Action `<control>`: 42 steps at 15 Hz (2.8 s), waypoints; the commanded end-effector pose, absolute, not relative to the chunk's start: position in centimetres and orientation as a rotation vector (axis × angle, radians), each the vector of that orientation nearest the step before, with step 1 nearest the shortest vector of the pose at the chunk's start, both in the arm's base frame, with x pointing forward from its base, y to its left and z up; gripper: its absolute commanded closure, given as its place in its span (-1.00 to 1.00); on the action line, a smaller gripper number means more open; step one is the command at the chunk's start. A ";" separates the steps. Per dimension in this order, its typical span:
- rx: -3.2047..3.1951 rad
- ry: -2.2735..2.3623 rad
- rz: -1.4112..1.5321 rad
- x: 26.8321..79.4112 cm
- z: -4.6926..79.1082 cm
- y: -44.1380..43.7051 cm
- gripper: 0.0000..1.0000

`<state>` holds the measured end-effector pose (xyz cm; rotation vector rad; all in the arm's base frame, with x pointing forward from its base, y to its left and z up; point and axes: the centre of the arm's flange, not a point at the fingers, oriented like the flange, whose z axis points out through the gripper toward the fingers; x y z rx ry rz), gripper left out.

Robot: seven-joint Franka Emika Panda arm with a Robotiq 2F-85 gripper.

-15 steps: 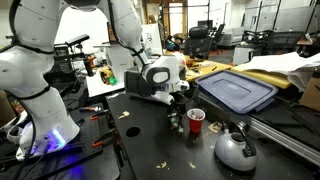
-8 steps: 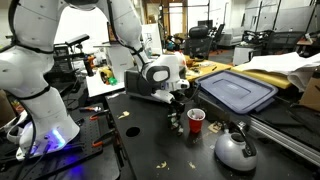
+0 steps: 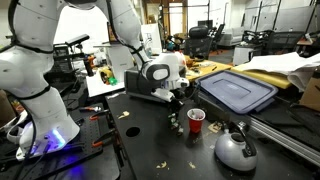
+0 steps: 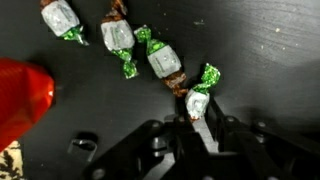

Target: Put two pieces of candy in the red cup.

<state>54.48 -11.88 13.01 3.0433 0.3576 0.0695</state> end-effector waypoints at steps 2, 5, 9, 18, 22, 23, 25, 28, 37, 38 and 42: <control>3.038 0.380 0.038 53.6 13.4 -11.2 0.88; 3.032 0.366 0.038 53.5 13.7 -11.2 0.88; 3.008 0.344 0.043 53.6 15.5 -11.5 0.88; 2.899 0.295 0.134 55.1 20.9 -13.8 0.88; 2.848 0.215 0.189 55.8 22.8 -15.6 0.88; 2.826 0.194 0.201 55.9 23.1 -16.2 0.88; 2.786 0.151 0.210 56.2 23.4 -17.5 0.88; 2.734 0.097 0.209 56.3 23.8 -19.3 0.88; 2.672 0.008 0.196 56.1 23.9 -21.0 0.88; 2.673 0.006 0.192 56.1 23.8 -20.8 0.37; 2.680 -0.017 0.185 56.2 23.7 -20.6 -0.41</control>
